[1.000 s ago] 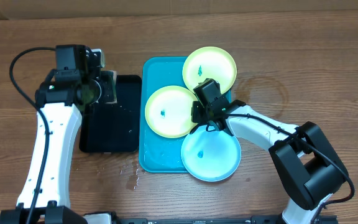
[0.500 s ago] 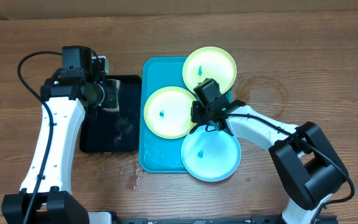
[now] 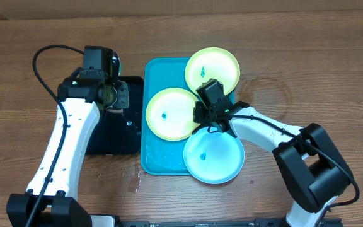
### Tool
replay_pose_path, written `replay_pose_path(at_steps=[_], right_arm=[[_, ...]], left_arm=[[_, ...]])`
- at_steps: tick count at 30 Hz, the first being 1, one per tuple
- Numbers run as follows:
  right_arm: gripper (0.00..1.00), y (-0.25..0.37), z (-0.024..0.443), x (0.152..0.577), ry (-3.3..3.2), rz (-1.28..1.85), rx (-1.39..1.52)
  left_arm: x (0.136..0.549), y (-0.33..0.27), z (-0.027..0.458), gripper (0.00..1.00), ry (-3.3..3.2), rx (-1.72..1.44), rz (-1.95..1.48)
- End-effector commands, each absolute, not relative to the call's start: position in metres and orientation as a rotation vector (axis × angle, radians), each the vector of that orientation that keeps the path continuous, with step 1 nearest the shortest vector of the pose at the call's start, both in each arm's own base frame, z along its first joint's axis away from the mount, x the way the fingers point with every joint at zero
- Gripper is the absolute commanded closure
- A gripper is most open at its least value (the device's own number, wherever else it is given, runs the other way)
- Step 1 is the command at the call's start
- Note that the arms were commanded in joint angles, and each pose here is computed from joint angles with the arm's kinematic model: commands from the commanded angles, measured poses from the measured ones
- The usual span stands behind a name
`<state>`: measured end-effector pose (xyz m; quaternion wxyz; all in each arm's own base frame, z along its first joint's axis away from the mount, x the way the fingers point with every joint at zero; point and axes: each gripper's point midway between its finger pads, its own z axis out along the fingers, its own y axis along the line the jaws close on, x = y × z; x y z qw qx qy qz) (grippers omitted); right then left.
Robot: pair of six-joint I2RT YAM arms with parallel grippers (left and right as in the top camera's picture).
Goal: Clean dirty plates on tray and stack at the side
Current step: 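Lift the sponge with the left gripper and move it over the yellow plate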
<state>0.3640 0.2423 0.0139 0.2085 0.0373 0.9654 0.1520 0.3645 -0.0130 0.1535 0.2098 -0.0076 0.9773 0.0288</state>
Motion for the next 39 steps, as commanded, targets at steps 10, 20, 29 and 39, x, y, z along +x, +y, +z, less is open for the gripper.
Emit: replay_pose_path(at_steps=[10, 20, 29, 39], right_arm=[[0.96, 0.242, 0.017, 0.364, 2.699, 0.440, 0.120], [0.96, 0.243, 0.018, 0.366, 2.691, 0.447, 0.119], [0.96, 0.243, 0.018, 0.366, 2.691, 0.447, 0.119], [0.96, 0.243, 0.018, 0.366, 2.691, 0.447, 0.119]], left_arm=[[0.363, -0.010, 0.151, 0.96, 2.730, -0.051, 0.103], [0.368, -0.007, 0.153, 0.96, 2.705, -0.076, 0.113], [0.391, -0.001, 0.169, 0.96, 2.589, -0.097, 0.166], [0.389, -0.021, 0.165, 0.96, 2.616, -0.013, 0.024]])
